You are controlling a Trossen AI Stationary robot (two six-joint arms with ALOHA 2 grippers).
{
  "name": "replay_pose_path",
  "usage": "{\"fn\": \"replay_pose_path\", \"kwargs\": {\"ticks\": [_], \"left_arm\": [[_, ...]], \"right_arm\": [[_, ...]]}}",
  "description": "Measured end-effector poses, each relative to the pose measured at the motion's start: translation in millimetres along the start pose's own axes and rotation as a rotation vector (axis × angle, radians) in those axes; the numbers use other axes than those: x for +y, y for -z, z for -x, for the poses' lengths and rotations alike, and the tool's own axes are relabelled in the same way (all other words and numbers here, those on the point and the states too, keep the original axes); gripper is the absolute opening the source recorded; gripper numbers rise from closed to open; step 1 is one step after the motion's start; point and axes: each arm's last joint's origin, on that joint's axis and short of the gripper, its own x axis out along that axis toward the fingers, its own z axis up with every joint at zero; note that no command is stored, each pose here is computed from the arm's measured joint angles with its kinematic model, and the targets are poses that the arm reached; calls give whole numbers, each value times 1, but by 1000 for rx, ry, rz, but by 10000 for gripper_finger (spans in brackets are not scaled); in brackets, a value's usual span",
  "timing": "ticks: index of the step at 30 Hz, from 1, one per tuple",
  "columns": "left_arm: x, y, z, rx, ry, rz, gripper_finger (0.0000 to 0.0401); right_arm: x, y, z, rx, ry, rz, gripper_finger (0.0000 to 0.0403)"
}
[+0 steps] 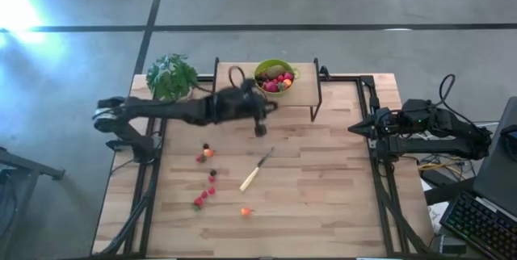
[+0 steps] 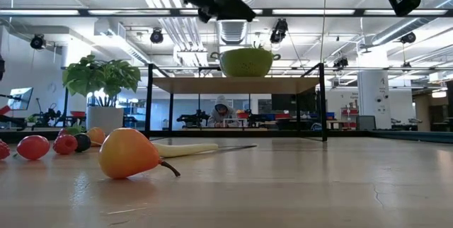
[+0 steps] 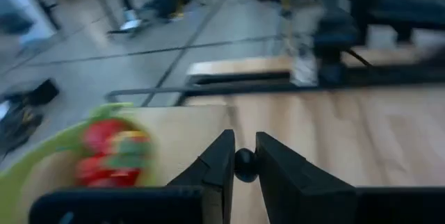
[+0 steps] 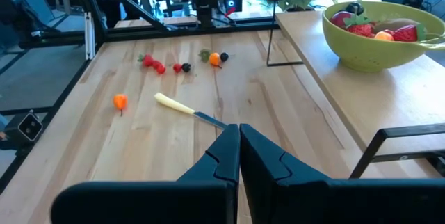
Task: Pick & Place Fruit
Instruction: Put the blueberry into the strainer bowl
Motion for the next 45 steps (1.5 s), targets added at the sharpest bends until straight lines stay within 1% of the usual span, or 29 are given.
{"fn": "replay_pose_path", "kwargs": {"ticks": [4,7,11,15,30,36,45], "left_arm": [[33,1,2,-8,-92,118,57],[54,4,1,-5,-151,172,57],[76,11,0,4,-213,220,57],[89,17,1,24,-252,261,57],[91,20,1,38,-259,302,55],[90,28,-3,91,-253,297,50],[89,41,-15,124,-251,292,49]], "right_arm": [[0,0,0,0,0,0,8],[0,0,0,0,0,0,8],[0,0,0,0,0,0,8],[0,0,0,0,0,0,8],[0,0,0,0,0,0,8],[0,0,0,0,0,0,8],[0,0,0,0,0,0,8]]}}
